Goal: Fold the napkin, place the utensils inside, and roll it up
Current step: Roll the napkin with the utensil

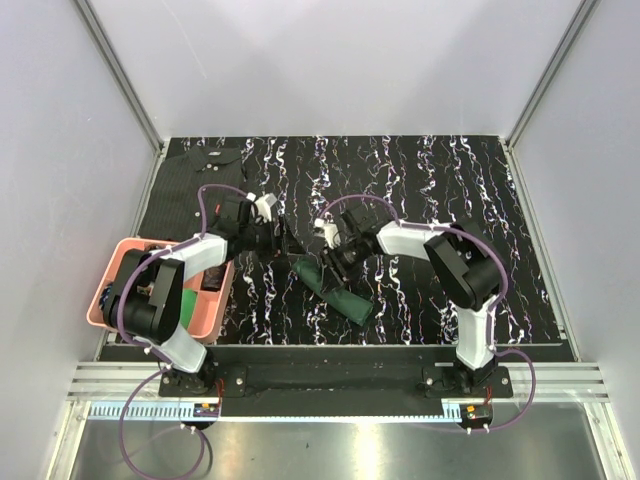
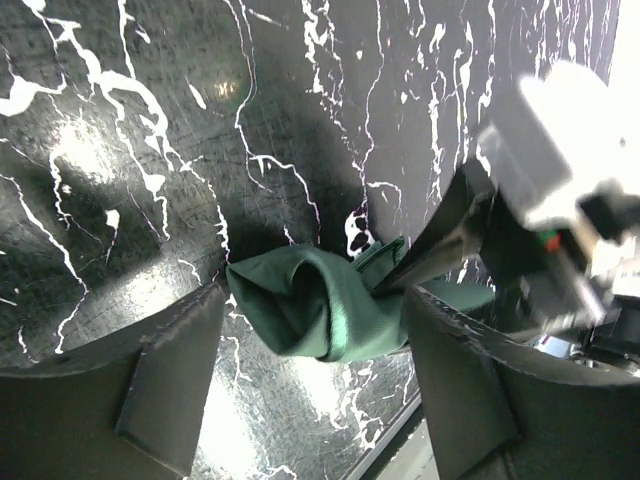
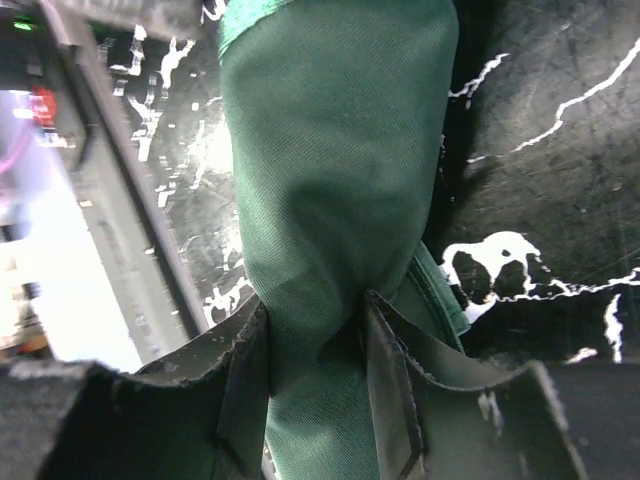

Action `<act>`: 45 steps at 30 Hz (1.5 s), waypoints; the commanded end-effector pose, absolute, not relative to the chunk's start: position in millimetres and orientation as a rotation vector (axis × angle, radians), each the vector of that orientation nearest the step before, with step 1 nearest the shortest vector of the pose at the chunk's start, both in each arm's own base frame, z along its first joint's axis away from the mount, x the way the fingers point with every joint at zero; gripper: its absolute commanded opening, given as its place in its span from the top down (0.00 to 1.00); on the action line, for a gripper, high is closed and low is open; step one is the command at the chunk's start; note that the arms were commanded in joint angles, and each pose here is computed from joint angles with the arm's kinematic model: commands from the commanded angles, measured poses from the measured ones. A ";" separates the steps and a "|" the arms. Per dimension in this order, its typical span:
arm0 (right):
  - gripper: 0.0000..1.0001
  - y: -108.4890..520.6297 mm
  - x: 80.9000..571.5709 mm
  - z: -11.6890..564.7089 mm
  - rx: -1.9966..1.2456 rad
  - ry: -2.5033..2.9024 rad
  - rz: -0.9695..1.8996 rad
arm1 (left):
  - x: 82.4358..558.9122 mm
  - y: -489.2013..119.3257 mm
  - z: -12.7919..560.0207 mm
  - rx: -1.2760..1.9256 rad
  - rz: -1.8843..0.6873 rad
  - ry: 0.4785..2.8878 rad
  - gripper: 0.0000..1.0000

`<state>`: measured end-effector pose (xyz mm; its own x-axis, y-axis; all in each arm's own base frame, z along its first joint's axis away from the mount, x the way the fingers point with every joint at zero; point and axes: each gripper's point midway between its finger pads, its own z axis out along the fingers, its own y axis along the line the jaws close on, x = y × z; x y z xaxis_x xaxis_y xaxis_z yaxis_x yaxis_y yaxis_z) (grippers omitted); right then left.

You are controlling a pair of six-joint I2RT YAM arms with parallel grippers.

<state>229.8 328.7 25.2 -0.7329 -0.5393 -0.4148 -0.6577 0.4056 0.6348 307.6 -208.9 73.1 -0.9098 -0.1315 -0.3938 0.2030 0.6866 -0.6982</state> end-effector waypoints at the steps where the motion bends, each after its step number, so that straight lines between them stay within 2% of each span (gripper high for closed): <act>1: 0.56 329.5 228.9 34.0 -1.020 2.518 1.459 | 310.4 -216.1 86.4 0.143 -1.156 2.374 0.27; 17: 0.56 322.7 244.9 32.5 -0.865 2.487 1.812 | 299.4 -247.8 73.3 0.255 -1.263 2.379 0.39; 20: 0.55 323.4 246.0 31.7 -0.862 2.490 1.813 | 299.0 -249.0 66.9 0.248 -1.272 2.391 0.48; 21: 0.54 323.2 246.6 31.1 -0.859 2.496 1.803 | 299.3 -249.8 65.3 0.248 -1.273 2.393 0.60; 22: 0.51 323.0 247.5 31.3 -0.860 2.499 1.789 | 300.4 -249.8 64.7 0.238 -1.271 2.396 0.66; 23: 0.50 322.5 249.5 32.3 -0.864 2.499 1.756 | 301.6 -250.1 63.9 0.233 -1.270 2.399 0.72; 24: 0.46 321.7 251.2 32.9 -0.863 2.503 1.735 | 302.4 -250.0 63.8 0.228 -1.267 2.402 0.82; 25: 0.39 320.8 254.3 35.7 -0.835 2.527 1.699 | 303.1 -249.9 63.4 0.219 -1.264 2.407 0.86; 28: 0.25 318.7 264.9 44.1 -0.819 2.538 1.569 | 306.2 -248.3 61.6 0.195 -1.244 2.434 0.98; 37: 0.17 302.4 308.1 105.1 -0.765 2.410 1.041 | 311.4 -248.1 54.7 0.093 -1.224 2.564 1.00; 42: 0.16 320.1 285.2 108.5 -0.993 2.265 0.608 | 316.7 -248.5 52.9 0.033 -1.255 2.594 1.00; 43: 0.16 312.6 289.4 103.7 -0.978 2.251 0.448 | 319.5 -249.2 50.7 0.026 -1.258 2.601 1.00; 45: 0.17 314.3 289.1 100.5 -0.983 2.207 0.327 | 322.5 -248.3 48.1 0.015 -1.266 2.609 1.00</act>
<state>285.5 324.5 113.9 -0.6165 -0.4349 -0.6563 -0.7436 0.5957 0.3037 308.3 -246.0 42.2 -0.9689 -0.0781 -0.2347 0.1306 0.6444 -0.7535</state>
